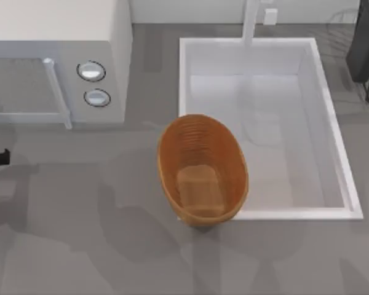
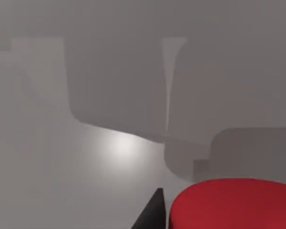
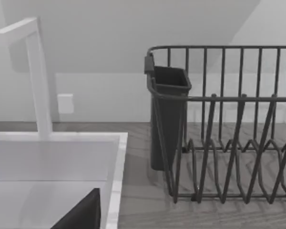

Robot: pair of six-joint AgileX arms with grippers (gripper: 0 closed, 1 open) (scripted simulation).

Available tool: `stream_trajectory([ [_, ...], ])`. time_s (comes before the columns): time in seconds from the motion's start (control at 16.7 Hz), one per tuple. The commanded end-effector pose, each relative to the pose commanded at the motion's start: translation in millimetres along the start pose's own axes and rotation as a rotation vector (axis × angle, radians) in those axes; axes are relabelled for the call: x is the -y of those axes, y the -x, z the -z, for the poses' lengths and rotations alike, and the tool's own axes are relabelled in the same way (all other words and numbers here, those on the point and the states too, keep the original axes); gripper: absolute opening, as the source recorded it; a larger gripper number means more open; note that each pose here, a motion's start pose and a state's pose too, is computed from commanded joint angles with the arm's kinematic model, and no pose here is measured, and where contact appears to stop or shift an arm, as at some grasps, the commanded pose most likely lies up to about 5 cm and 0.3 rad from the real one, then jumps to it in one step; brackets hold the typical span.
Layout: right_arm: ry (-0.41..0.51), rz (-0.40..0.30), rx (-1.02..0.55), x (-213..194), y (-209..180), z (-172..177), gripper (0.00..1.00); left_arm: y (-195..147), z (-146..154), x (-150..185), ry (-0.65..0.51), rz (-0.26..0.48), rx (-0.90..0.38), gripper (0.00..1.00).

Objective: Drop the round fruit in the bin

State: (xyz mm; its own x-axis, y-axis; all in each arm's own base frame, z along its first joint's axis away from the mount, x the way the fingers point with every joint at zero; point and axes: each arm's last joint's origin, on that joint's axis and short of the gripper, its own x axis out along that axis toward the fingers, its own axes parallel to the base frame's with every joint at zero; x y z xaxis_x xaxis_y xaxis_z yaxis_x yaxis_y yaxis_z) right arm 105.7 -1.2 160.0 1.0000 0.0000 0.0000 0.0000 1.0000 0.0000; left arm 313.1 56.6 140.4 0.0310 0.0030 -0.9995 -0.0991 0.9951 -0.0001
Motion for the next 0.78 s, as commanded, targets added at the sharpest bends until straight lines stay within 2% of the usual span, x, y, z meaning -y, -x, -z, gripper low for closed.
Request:
stream_trajectory([
  [0.48, 0.0, 0.0, 0.0, 0, 0, 0, 1.0, 112, 3, 0, 0.003, 0.001, -0.009, 0.0],
  [0.78, 0.0, 0.0, 0.0, 0, 0, 0, 1.0, 124, 6, 1, 0.003, 0.0, 0.001, 0.0],
])
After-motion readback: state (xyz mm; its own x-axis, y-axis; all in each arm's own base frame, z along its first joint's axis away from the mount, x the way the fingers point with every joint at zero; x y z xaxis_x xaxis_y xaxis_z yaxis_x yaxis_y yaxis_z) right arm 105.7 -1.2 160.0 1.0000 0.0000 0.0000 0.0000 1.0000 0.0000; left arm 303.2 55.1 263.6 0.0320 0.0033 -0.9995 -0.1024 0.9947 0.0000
